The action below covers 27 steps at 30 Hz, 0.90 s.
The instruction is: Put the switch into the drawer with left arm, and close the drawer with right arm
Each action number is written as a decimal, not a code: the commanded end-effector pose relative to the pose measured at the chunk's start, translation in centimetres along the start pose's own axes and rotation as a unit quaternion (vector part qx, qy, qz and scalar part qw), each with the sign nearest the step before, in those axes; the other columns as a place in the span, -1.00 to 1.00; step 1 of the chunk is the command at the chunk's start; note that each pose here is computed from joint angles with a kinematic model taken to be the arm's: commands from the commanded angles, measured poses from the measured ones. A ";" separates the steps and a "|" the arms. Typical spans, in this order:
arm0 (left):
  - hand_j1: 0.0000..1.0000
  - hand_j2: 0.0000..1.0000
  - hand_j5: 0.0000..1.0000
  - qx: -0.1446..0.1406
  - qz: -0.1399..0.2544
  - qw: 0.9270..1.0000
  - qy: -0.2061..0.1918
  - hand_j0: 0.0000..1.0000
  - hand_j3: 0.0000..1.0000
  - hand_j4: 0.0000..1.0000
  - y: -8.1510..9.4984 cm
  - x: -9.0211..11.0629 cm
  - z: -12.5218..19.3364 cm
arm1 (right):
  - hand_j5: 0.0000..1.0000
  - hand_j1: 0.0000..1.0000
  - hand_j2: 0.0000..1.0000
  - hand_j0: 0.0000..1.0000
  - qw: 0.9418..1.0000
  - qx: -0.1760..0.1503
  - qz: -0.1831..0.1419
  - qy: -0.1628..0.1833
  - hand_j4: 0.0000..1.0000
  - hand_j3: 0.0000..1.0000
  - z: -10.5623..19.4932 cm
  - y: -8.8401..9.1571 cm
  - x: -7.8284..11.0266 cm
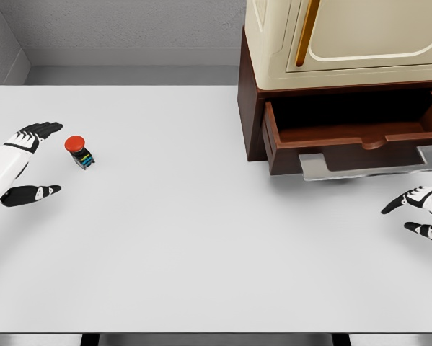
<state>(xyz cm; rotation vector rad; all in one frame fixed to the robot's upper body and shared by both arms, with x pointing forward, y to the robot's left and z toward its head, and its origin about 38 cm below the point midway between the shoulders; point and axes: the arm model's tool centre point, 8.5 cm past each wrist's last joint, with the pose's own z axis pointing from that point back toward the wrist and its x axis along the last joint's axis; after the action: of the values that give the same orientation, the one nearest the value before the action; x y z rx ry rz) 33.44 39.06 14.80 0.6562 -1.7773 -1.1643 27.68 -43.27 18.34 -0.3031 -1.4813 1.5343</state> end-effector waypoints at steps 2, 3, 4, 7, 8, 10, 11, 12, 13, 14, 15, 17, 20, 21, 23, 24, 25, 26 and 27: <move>1.00 1.00 1.00 0.004 0.002 1.000 -0.001 1.00 1.00 1.00 0.2 0.0 -0.1 | 0.24 0.24 0.24 0.24 1.000 -0.002 -0.002 -0.001 0.24 0.24 0.0 -0.1 0.0; 1.00 1.00 1.00 0.004 0.003 1.000 -0.002 1.00 1.00 1.00 0.1 0.1 -0.2 | 0.24 0.24 0.24 0.24 1.000 -0.002 -0.002 0.001 0.24 0.24 0.0 -0.1 0.0; 1.00 1.00 1.00 0.007 0.010 1.000 -0.005 1.00 1.00 1.00 -0.1 0.3 -0.3 | 0.24 0.24 0.24 0.24 1.000 -0.002 -0.002 0.001 0.24 0.24 0.1 -0.1 -0.1; 1.00 1.00 1.00 0.022 0.010 0.999 -0.043 1.00 1.00 1.00 0.7 1.6 -3.4 | 0.24 0.24 0.24 0.24 1.000 -0.007 0.003 0.002 0.24 0.24 0.1 -0.6 -0.1; 1.00 1.00 1.00 0.025 0.024 0.998 -0.054 1.00 1.00 1.00 0.7 2.1 -4.0 | 0.25 0.25 0.25 0.25 1.000 -0.008 0.004 0.003 0.25 0.25 0.2 -0.7 -0.1; 1.00 1.00 1.00 0.026 0.085 0.992 -0.093 1.00 1.00 1.00 -0.4 3.8 -5.8 | 0.26 0.26 0.26 0.26 1.000 -0.008 0.005 0.004 0.26 0.26 0.2 -0.8 -0.1; 1.00 1.00 1.00 0.023 0.109 0.987 -0.111 1.00 1.00 1.00 -0.5 4.5 -6.7 | 0.25 0.25 0.25 0.25 1.000 -0.008 0.005 0.004 0.25 0.25 0.2 -0.8 -0.1; 1.00 1.00 1.00 0.012 0.135 0.982 -0.129 1.00 1.00 1.00 -0.7 5.2 -7.6 | 0.26 0.26 0.26 0.26 1.000 -0.007 0.006 0.004 0.26 0.26 0.2 -0.8 -0.2; 1.00 1.00 1.00 -0.002 0.151 0.979 -0.134 1.00 1.00 1.00 -0.8 5.1 -8.0 | 0.25 0.25 0.25 0.25 1.000 -0.007 0.006 0.004 0.25 0.25 0.2 -0.8 -0.2; 1.00 1.00 1.00 -0.017 0.174 0.974 -0.144 1.00 1.00 1.00 -0.8 5.1 -8.6 | 0.25 0.25 0.25 0.25 1.000 -0.007 0.006 0.004 0.25 0.25 0.2 -0.8 -0.1; 1.00 1.00 1.00 -0.023 0.191 0.970 -0.147 1.00 1.00 1.00 -0.9 4.9 -8.8 | 0.26 0.26 0.26 0.26 1.000 -0.007 0.005 0.004 0.26 0.26 0.2 -0.7 -0.1; 1.00 1.00 1.00 -0.041 0.218 0.970 -0.103 1.00 1.00 1.00 -1.4 3.4 -9.4 | 0.26 0.26 0.26 0.26 1.000 -0.006 0.005 0.003 0.26 0.26 0.2 -0.6 -0.1; 1.00 1.00 1.00 -0.052 0.273 0.959 -0.047 1.00 1.00 1.00 -2.1 1.0 -9.1 | 0.27 0.27 0.27 0.27 1.000 -0.005 0.005 0.003 0.27 0.27 0.2 -0.5 -0.1; 1.00 1.00 1.00 -0.042 0.300 0.953 -0.035 1.00 1.00 1.00 -1.5 -0.1 -9.2 | 0.27 0.27 0.27 0.27 1.000 -0.004 0.003 0.004 0.27 0.27 0.3 -0.3 -0.1; 1.00 1.00 1.00 -0.039 0.325 0.945 -0.003 1.00 1.00 1.00 -1.2 -2.3 -9.6 | 0.27 0.27 0.27 0.27 1.000 -0.002 0.001 0.005 0.27 0.27 0.3 -0.2 -0.2; 1.00 1.00 1.00 -0.036 0.342 0.939 0.012 1.00 1.00 1.00 -1.0 -3.3 -9.8 | 0.27 0.27 0.27 0.27 1.000 -0.002 0.002 0.005 0.27 0.27 0.3 -0.2 -0.1; 1.00 1.00 1.00 -0.033 0.358 0.933 0.024 1.00 1.00 1.00 -1.1 -4.0 -9.6 | 0.28 0.28 0.28 0.28 1.000 -0.002 0.002 0.005 0.28 0.28 0.3 -0.2 -0.1; 1.00 1.00 1.00 -0.035 0.362 0.931 0.036 1.00 1.00 1.00 -1.2 -4.7 -9.5 | 0.30 0.30 0.30 0.30 1.000 -0.002 0.002 0.004 0.30 0.30 0.3 -0.2 -0.1; 1.00 1.00 1.00 -0.038 0.369 0.927 0.055 1.00 1.00 1.00 -1.8 -5.5 -9.1 | 0.30 0.30 0.30 0.30 1.000 -0.002 0.002 0.003 0.30 0.30 0.2 -0.2 0.0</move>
<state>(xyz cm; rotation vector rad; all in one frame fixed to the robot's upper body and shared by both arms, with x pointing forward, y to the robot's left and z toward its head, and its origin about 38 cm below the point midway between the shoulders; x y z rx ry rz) 44.12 37.20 14.63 0.0012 -1.7234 -0.7246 27.56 -43.54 18.44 -0.3153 -1.4748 1.5372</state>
